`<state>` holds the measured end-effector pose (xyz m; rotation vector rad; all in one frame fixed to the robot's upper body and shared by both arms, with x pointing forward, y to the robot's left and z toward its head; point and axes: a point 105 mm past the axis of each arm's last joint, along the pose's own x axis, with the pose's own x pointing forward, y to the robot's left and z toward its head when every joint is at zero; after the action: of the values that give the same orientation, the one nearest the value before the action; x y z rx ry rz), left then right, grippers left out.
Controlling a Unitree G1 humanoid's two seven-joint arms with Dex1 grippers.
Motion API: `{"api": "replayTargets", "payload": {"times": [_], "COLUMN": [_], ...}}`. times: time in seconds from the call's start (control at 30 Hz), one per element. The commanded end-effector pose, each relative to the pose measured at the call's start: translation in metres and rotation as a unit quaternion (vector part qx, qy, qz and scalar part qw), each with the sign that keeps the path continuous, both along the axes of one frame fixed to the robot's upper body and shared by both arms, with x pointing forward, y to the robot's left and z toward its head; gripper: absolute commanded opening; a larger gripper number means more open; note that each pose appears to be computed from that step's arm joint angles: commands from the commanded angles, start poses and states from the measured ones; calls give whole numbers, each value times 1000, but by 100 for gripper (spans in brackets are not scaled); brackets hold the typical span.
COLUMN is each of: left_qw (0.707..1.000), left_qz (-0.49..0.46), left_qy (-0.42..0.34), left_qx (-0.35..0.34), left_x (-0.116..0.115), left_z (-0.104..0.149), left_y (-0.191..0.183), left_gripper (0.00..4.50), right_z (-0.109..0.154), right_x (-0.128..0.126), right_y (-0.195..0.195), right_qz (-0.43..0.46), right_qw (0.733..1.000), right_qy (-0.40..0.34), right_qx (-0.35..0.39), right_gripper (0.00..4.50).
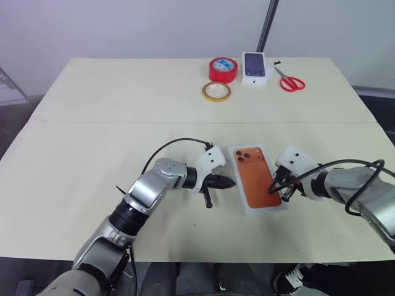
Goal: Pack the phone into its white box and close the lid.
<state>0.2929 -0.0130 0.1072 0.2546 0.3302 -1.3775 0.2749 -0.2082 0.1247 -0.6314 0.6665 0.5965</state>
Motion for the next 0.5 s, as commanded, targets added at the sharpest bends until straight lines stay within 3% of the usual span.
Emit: {"api": "replayTargets", "payload": {"times": [0.03,0.2,0.5], "left_qw": [999,996,997], "left_qz": [27,53,36], "left_qy": [-15,-9,-23], "left_qx": [-36,-78,-70], "left_x": [11,21,24], "left_z": [21,42,43], "left_y": [10,16,1], "left_gripper": [0,0,0], "right_z": [30,52,55], "right_x": [2,-6,-26], "right_y": [-14,-15,14], "right_qz": [1,31,111], "right_qw": [999,998,992], "right_qy": [-49,-62,-52], "right_qx": [-16,-1,38], "right_gripper": [5,5,5]}}
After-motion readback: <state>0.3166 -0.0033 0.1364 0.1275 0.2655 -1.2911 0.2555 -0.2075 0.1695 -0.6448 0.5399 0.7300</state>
